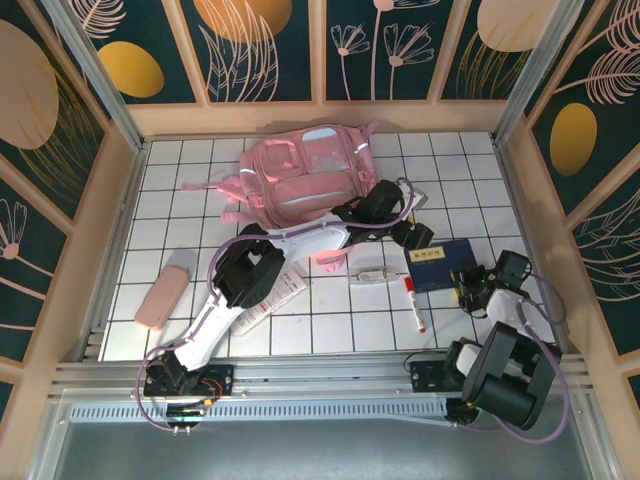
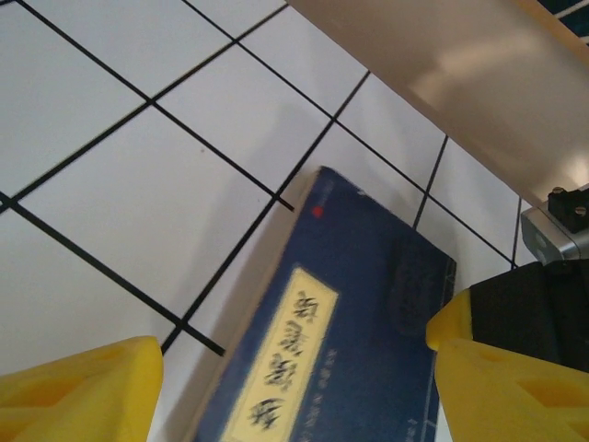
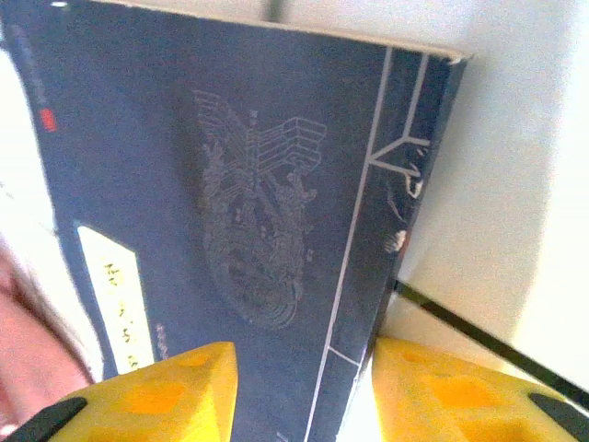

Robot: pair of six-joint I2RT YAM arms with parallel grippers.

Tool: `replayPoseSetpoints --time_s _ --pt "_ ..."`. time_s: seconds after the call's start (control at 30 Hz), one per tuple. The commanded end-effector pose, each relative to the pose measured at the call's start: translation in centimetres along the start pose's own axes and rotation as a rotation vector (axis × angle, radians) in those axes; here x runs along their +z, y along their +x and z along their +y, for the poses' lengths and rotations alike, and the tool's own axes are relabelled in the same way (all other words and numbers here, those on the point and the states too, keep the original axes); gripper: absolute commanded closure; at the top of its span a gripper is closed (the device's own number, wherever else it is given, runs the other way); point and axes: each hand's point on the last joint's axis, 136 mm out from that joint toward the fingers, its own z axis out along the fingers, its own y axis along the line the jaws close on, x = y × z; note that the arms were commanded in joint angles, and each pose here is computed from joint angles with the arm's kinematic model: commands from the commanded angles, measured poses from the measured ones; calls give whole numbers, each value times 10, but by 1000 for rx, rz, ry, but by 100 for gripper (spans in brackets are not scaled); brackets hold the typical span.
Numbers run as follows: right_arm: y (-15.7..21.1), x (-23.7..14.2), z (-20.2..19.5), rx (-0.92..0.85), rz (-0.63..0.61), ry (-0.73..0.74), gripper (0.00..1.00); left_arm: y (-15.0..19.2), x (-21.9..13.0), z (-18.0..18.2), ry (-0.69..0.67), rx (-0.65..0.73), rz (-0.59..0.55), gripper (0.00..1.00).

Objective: Pack books, pencil case, and school supplies into a backpack

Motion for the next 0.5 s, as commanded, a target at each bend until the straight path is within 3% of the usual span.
replayPoseSetpoints --time_s 0.0,0.27,0.47 --pt "-14 -6 63 -207 -30 -206 59 11 14 13 -51 -19 45 23" --pt "-17 -7 61 -236 -46 -170 59 5 24 31 -147 -26 41 22" --pt "-19 -7 42 -168 -55 -83 51 19 41 42 -162 -30 93 25"
